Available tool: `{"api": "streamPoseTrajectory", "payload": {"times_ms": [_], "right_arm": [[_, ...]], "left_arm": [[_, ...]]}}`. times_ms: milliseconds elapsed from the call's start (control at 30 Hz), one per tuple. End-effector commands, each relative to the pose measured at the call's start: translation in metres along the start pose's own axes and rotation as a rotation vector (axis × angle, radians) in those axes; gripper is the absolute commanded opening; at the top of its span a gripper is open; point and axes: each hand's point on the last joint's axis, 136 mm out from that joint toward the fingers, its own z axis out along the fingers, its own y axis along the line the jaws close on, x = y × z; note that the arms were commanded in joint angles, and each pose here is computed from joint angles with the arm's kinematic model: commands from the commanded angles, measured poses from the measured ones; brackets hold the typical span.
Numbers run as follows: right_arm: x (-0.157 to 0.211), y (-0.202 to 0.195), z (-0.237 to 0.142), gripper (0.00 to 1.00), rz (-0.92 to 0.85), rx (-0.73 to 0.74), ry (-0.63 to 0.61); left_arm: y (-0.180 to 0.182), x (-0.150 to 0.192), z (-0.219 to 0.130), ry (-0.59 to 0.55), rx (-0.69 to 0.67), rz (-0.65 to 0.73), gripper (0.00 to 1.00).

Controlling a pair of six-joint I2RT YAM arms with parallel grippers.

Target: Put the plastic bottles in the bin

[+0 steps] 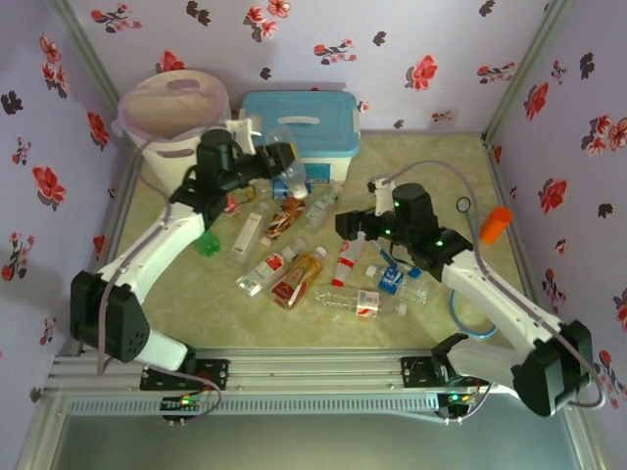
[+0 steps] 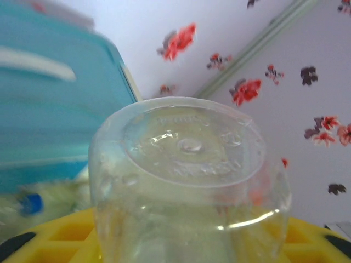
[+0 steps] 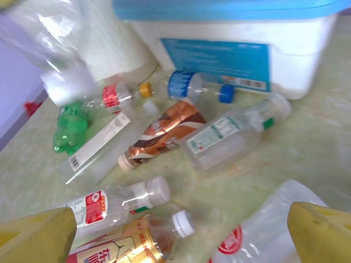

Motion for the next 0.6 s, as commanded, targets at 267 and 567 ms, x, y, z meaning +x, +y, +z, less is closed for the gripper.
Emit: {"api": "streamPoseTrajectory", "payload": {"times_ms": [267,567], "right_arm": [[0.061,-0.072,-0.051,0.98,0.288,0.369,0.226],[0.075,-0.076,-0.081,0.98,0.320,0.434,0.264]], "left_arm": [[0.067,-0.178,-0.113,-0.291,-0.377,0.186,0.17],[0.188,-0.230,-0.115,-0.263,-0.641,0.144,0.12]]}}
